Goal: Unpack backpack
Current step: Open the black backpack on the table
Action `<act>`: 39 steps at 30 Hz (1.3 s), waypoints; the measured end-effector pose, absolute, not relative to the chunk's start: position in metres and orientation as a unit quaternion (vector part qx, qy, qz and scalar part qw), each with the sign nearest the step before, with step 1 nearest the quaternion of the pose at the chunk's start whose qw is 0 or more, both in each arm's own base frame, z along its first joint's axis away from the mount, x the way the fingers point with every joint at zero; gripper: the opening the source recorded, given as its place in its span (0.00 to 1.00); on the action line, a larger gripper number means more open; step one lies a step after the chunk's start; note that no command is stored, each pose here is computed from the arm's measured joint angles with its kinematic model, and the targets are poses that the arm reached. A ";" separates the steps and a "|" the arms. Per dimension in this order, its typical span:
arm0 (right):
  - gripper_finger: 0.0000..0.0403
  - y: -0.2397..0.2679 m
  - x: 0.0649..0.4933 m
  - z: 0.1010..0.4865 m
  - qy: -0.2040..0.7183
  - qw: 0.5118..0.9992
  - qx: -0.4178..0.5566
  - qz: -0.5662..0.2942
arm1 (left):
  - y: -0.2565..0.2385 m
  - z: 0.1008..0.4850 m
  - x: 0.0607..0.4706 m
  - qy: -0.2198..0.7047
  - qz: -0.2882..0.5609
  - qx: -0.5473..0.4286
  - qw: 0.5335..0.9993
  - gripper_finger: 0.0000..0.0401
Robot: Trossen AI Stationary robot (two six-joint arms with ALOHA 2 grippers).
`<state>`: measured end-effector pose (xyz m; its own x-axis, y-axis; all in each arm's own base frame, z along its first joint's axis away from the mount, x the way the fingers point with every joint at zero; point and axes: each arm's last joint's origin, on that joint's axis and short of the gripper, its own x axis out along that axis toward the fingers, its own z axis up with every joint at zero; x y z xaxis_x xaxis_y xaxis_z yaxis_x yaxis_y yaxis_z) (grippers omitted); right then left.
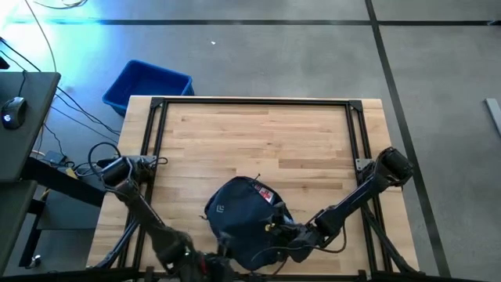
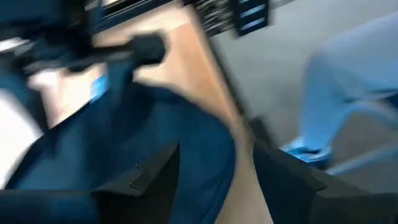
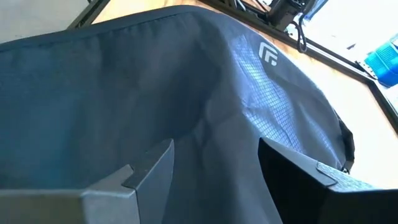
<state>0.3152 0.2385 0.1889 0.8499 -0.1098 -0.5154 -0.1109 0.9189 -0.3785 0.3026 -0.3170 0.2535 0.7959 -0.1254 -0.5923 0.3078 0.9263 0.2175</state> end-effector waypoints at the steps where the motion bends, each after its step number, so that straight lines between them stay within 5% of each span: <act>1: 0.53 0.239 0.315 0.189 0.274 0.941 -0.200 0.000 | -0.317 0.253 0.306 0.297 -0.134 0.155 0.933 0.46; 9: 0.53 0.236 0.312 0.184 0.300 0.935 -0.189 -0.011 | -0.330 0.206 0.322 0.313 -0.210 0.244 0.893 0.46; 21: 0.53 0.235 0.310 0.182 0.310 0.934 -0.178 -0.019 | -0.326 0.179 0.331 0.275 -0.010 0.354 0.894 0.45; 24: 0.53 0.235 0.310 0.182 0.309 0.934 -0.179 -0.021 | -0.325 0.179 0.332 0.275 0.000 0.341 0.899 0.37; 30: 0.53 0.240 0.299 0.185 0.290 0.929 -0.218 -0.073 | -0.318 0.186 0.338 0.263 0.069 0.308 0.912 0.03; 39: 0.53 0.257 0.261 0.217 0.188 0.926 -0.266 -0.191 | -0.283 0.207 0.325 0.220 0.281 0.323 0.877 0.00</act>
